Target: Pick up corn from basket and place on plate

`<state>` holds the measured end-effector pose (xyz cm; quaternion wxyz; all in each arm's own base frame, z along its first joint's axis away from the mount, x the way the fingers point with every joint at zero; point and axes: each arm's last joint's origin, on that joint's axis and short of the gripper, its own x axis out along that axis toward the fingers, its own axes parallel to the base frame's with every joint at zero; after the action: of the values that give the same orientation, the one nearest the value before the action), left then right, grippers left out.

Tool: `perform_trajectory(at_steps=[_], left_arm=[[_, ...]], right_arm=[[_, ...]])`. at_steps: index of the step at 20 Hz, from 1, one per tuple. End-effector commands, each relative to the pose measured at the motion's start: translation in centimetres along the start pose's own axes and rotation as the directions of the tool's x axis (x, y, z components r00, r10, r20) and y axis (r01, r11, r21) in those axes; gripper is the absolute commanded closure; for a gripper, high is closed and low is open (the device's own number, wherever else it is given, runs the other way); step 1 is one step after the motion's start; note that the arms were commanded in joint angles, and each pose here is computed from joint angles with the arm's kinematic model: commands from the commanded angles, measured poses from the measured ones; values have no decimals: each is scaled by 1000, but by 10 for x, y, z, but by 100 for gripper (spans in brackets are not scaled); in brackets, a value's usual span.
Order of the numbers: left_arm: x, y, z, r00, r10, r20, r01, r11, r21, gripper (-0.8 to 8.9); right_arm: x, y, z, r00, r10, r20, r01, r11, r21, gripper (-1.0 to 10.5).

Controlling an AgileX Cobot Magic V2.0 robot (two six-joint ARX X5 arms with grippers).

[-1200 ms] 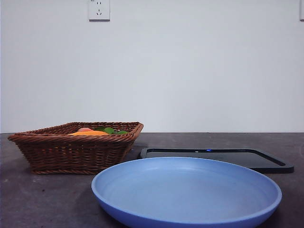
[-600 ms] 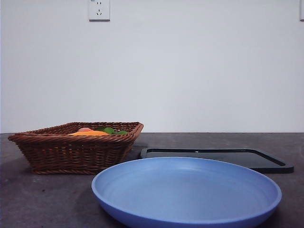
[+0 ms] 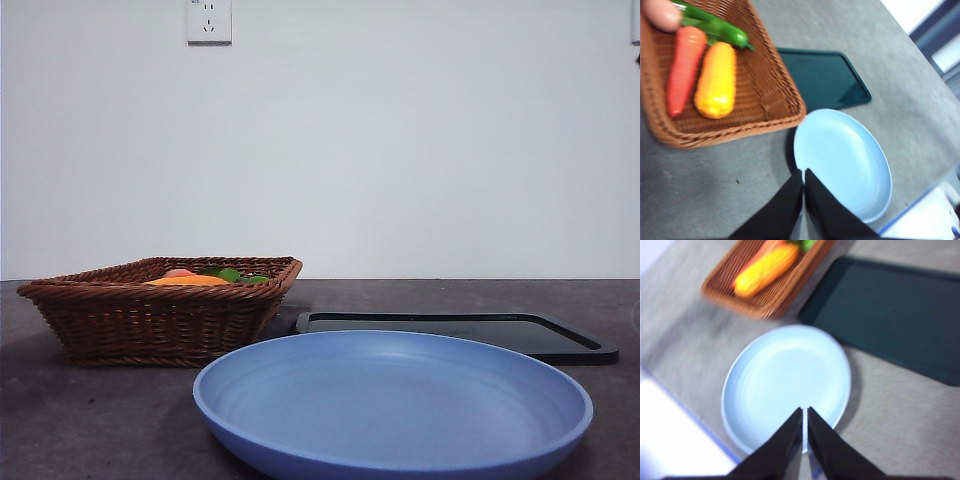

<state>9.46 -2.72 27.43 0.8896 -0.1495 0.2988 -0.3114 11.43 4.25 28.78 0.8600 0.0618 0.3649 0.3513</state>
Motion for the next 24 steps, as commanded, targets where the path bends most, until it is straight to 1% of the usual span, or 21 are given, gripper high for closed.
perform_trajectory(at_steps=[1,4,5,6,7,8,9,10,13,17,21,24], left_arm=[[1,-3,5,1000,-19,-12,19,999,37,806],[4,-2,6,999,-19,-27,20,999,33,806],[4,-1,6,999,-19,-29,20,999,32,799],[5,-1,7,999,-18,-32,19,999,29,765],[6,-1,7,999,-18,-33,19,999,29,679],[6,0,7,999,-18,-35,19,999,27,553],[6,0,7,999,-18,-35,19,999,27,433],[6,0,7,999,-18,-37,18,999,26,361],[6,0,7,999,-18,-37,18,999,26,358],[6,0,7,999,-17,-37,18,1000,25,358],[7,0,7,999,-18,-37,19,1000,25,358],[7,0,7,999,-18,-37,19,999,26,358]], right_arm=[[4,3,4,1000,3,-27,-4,998,-62,944],[9,5,5,999,-1,-43,-2,997,-79,942],[9,5,6,999,2,-42,-6,997,-81,913],[9,5,6,999,2,-41,-6,997,-81,842],[9,5,6,999,2,-41,-5,997,-77,750],[9,5,6,999,-1,-41,-2,998,-69,680],[9,5,6,999,-1,-41,-1,998,-56,663],[10,5,6,999,-1,-44,-1,999,-55,663],[16,1,7,997,-1,-73,-1,1000,-29,663],[35,-8,15,993,3,-117,-1,1000,18,663],[67,-24,22,983,5,-181,8,997,73,664],[94,-39,20,963,10,-269,23,993,118,664]])
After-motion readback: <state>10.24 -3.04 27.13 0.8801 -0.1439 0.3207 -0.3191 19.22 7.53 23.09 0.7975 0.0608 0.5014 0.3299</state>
